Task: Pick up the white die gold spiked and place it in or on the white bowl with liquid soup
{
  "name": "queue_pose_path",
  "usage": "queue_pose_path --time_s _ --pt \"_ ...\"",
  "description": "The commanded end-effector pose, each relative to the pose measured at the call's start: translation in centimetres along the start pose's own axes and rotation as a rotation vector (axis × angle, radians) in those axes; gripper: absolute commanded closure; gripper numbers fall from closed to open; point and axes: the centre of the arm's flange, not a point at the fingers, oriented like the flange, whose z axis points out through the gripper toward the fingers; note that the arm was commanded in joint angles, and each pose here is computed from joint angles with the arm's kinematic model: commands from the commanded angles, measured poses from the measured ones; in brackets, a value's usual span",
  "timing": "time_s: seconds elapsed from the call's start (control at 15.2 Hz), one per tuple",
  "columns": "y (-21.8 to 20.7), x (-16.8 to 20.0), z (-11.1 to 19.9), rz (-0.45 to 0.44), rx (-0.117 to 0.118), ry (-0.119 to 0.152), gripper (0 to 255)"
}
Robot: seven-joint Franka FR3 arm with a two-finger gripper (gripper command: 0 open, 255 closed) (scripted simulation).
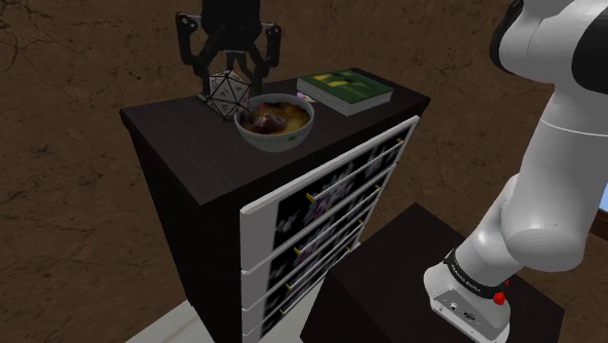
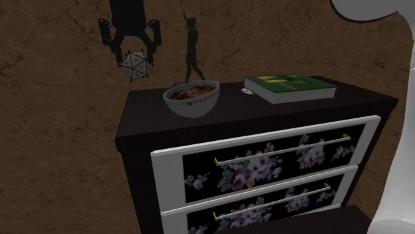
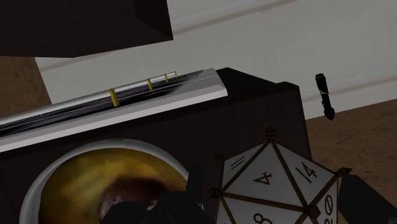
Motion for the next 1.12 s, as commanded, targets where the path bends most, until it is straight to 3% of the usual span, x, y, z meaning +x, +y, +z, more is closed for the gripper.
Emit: queue_pose_path --time_s 0.0,0.79,1.06 --pt "1.2 0.6 -0.4 0.0 0.0 0.0 255" --pt "15.1 8.1 -0.4 0.0 0.0 0.0 255" --pt "15.2 8.1 1.7 0.0 0.0 0.0 255"
